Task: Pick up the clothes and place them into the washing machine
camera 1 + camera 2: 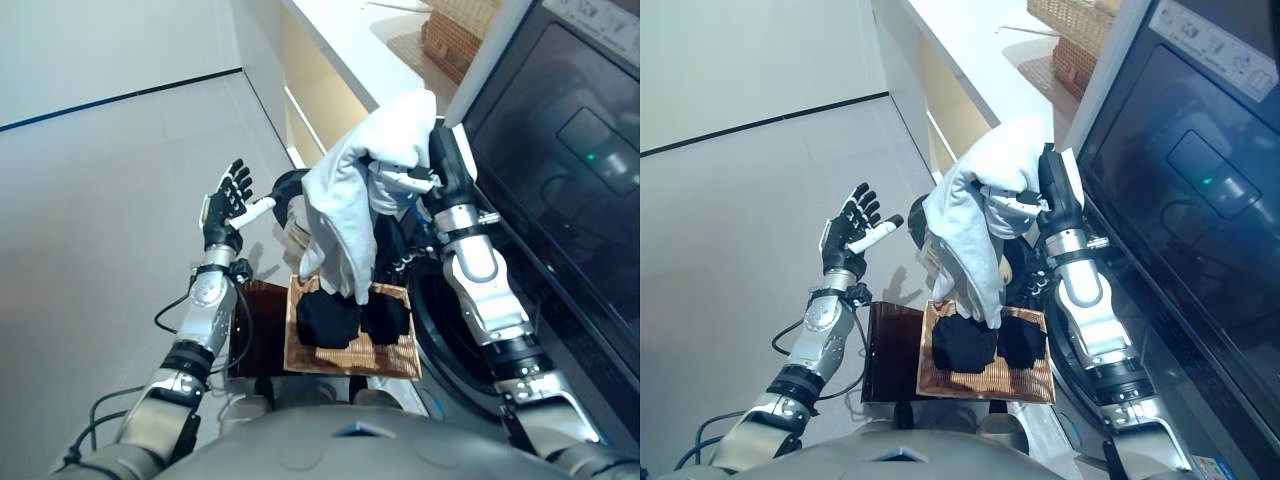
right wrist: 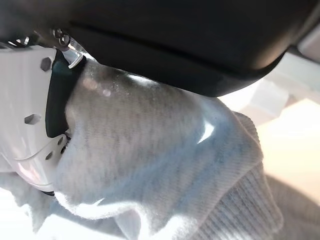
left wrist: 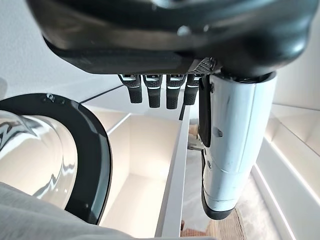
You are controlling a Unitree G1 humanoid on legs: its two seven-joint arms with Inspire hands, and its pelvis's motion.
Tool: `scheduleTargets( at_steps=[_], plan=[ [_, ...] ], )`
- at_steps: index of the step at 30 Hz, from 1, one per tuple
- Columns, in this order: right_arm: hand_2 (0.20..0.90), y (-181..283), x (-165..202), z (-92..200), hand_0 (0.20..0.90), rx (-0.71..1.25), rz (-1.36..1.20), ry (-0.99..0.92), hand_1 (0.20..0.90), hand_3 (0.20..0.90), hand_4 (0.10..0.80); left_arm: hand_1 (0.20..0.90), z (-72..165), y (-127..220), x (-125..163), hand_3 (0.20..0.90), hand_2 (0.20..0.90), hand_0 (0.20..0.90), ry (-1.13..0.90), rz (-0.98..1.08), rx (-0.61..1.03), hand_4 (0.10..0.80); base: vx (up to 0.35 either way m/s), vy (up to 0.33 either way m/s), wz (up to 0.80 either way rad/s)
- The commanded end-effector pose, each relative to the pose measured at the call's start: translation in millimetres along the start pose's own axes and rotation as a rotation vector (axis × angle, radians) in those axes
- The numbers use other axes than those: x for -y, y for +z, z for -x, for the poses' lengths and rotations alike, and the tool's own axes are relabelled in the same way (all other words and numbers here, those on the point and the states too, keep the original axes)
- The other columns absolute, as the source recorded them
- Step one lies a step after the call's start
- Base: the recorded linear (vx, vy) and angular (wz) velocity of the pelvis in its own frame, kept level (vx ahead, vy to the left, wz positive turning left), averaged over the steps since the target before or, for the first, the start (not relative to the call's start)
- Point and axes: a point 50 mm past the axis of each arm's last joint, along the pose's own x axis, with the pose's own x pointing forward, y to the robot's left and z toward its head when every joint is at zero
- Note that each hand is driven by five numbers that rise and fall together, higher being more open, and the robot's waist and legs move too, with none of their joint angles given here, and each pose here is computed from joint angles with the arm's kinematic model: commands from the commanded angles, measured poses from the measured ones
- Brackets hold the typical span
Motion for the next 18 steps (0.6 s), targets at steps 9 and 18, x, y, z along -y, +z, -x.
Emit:
scheduleTargets(
  at_steps=[9, 18],
  plan=[
    [0.200, 79.6, 18.4, -44.5, 0.200, 0.391, 0.045, -0.040, 0.200, 0.200, 0.300, 0.900, -9.1, 13.2, 3.6, 0.900, 0.900, 0.900, -0.068, -0.089, 0.075, 0.800, 0.000, 0.000, 0.00],
    [0.200, 103.2, 16.4, -58.2, 0.200, 0.470, 0.055, -0.018, 0.200, 0.200, 0.300, 0.900, -8.1, 7.2, 4.2, 0.900, 0.900, 0.900, -0.100, -0.056, 0.032, 0.800, 0.000, 0.000, 0.00]
  ],
)
